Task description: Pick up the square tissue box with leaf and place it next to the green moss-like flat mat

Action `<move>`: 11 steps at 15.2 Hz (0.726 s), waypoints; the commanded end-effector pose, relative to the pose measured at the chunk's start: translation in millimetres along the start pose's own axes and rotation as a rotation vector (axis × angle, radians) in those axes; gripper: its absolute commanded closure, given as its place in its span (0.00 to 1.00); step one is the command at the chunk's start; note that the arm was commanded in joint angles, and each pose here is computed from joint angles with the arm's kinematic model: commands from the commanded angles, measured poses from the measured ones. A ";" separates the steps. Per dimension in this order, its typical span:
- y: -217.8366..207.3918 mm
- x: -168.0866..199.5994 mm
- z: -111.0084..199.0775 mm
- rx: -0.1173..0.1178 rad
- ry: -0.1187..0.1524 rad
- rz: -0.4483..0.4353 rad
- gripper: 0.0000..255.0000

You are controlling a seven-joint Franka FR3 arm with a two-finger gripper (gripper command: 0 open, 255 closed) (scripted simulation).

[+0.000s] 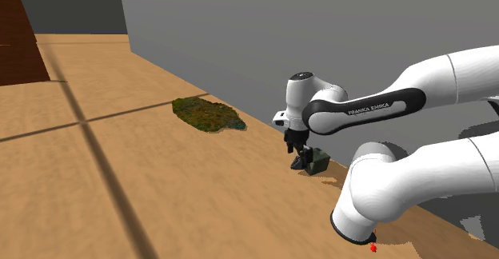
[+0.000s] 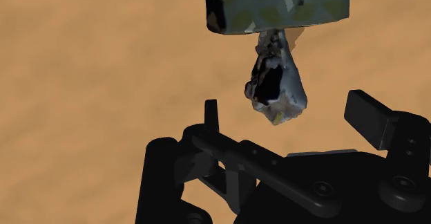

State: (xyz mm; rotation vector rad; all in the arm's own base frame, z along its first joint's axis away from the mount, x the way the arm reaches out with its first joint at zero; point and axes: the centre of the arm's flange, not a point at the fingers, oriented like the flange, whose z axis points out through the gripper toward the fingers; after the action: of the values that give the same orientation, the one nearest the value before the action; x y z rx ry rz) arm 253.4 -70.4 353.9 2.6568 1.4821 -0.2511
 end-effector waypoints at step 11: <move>0.6 -0.5 29.7 -0.002 0.001 -0.012 0.00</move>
State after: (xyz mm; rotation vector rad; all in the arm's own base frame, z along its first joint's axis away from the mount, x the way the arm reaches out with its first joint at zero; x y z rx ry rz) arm 250.6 -75.7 324.9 2.6478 1.4977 -0.2498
